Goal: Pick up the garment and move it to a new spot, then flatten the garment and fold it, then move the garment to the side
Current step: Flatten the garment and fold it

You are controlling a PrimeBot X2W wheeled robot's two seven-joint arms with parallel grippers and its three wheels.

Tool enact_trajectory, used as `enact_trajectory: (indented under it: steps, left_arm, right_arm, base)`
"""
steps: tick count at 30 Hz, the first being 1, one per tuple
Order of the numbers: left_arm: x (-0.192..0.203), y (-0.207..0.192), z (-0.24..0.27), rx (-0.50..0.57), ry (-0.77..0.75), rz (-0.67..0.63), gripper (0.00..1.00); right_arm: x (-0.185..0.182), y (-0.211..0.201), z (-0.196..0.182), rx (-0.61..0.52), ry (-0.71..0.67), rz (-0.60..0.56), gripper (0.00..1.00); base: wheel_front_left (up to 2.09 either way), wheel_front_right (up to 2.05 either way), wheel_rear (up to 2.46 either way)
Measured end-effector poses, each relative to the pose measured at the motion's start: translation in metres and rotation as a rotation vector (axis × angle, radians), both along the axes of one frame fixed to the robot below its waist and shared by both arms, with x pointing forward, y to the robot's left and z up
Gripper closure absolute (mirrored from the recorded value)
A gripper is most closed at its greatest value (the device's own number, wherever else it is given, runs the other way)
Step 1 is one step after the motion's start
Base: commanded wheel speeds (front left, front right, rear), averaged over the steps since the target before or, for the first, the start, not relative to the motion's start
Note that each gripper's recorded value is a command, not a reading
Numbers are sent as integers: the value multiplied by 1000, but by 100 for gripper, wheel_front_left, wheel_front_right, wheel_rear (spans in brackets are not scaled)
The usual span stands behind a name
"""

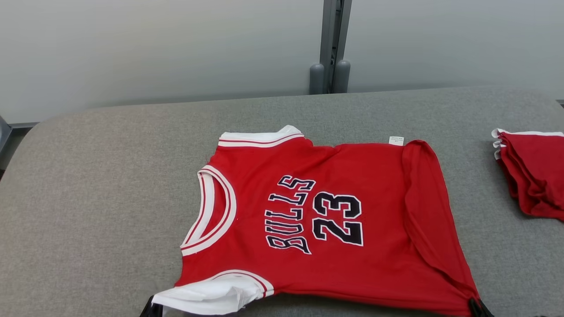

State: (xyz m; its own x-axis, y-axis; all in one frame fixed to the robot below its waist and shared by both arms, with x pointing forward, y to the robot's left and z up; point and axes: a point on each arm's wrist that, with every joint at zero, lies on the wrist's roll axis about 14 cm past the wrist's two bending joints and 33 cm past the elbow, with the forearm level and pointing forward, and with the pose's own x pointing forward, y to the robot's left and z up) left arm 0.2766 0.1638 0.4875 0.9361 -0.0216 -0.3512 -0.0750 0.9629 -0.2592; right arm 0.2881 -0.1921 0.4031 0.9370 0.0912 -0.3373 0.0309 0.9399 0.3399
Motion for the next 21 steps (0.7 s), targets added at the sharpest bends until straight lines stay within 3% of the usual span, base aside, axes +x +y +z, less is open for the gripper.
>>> enact_trajectory:
  steps: [8,21]
  left_arm:
    - [19,-2,-6,41,29,-55,100]
    - [101,-23,-38,78,51,-214,100]
  right_arm:
    - [7,1,1,-2,38,-14,100]
    - [73,10,-4,-5,44,28,100]
  base:
    - [0,0,0]
    - [0,0,0]
